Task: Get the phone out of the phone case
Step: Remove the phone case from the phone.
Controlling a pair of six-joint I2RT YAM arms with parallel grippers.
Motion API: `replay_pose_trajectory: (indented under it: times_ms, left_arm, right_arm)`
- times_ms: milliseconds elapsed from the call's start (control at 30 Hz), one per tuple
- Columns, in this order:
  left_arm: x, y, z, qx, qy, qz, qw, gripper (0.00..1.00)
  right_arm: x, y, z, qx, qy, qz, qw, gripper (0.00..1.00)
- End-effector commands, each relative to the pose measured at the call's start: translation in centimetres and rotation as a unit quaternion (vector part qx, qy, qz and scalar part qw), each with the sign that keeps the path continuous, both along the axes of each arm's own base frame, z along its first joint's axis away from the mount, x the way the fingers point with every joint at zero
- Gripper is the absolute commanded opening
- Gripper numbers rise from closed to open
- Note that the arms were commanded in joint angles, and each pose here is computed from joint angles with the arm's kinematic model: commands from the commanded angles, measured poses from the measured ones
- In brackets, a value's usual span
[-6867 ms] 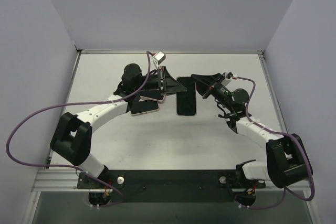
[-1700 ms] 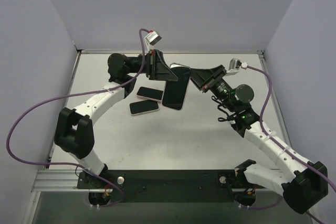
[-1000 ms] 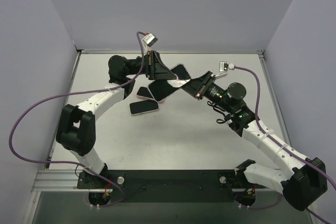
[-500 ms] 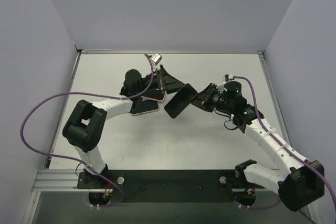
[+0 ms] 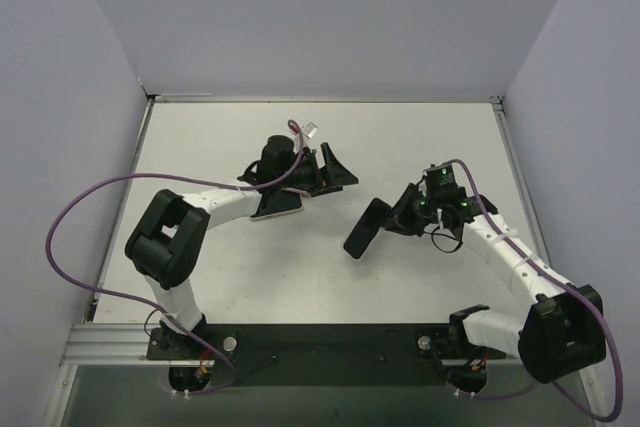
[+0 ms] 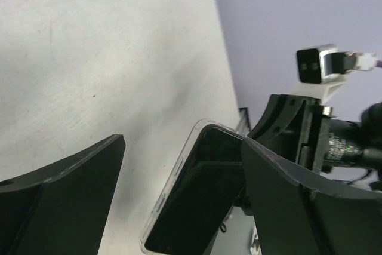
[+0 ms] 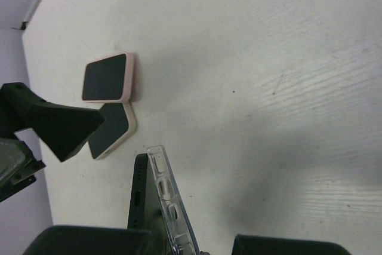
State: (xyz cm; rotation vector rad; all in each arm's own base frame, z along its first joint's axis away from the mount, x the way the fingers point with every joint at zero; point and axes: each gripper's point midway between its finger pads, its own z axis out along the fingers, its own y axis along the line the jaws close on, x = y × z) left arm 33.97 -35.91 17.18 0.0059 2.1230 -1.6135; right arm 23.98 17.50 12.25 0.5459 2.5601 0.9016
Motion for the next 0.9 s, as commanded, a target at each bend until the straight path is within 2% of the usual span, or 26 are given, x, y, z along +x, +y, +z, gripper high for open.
replay_pose_trajectory:
  times_ms: [0, 33, 67, 167, 300, 500, 667, 867]
  left_arm:
    - [-2.1, -1.0, -1.0, 0.190, -0.072, 0.005, 0.979, 0.88]
    - [-3.8, -1.9, -1.7, 0.212, -0.073, -0.006, 0.974, 0.88]
    - [-3.8, -1.5, -2.0, 0.236, -0.076, 0.011, 0.969, 0.88]
    - [-5.3, -2.0, -2.1, 0.263, -0.087, 0.020, 0.961, 0.86]
    - [-7.2, -2.9, -1.9, 0.292, -0.136, 0.015, 0.947, 0.86]
    - [-9.6, -4.0, -4.3, 0.335, -0.151, -0.017, 0.930, 0.89]
    - [-10.5, -4.2, -5.5, 0.368, -0.170, -0.002, 0.914, 0.81]
    - [-10.6, -4.8, -6.2, 0.393, -0.188, -0.009, 0.900, 0.77]
  right_arm:
    - [0.2, -0.8, -1.1, -0.040, 0.039, 0.015, 0.998, 0.00]
    - [0.0, -1.0, -1.5, -0.048, 0.058, 0.013, 0.997, 0.00]
    - [0.0, -1.0, -2.1, -0.053, 0.071, 0.011, 0.996, 0.00]
    - [0.1, -1.5, -3.5, -0.072, 0.098, -0.002, 0.993, 0.00]
    - [-0.4, -1.6, -4.7, -0.087, 0.139, 0.008, 0.986, 0.00]
    - [-0.8, -1.8, -5.7, -0.108, 0.186, 0.002, 0.977, 0.00]
    - [-2.2, -3.0, -6.4, -0.158, 0.259, 0.000, 0.953, 0.00]
    - [-2.5, -3.2, -6.6, -0.163, 0.272, -0.004, 0.948, 0.00]
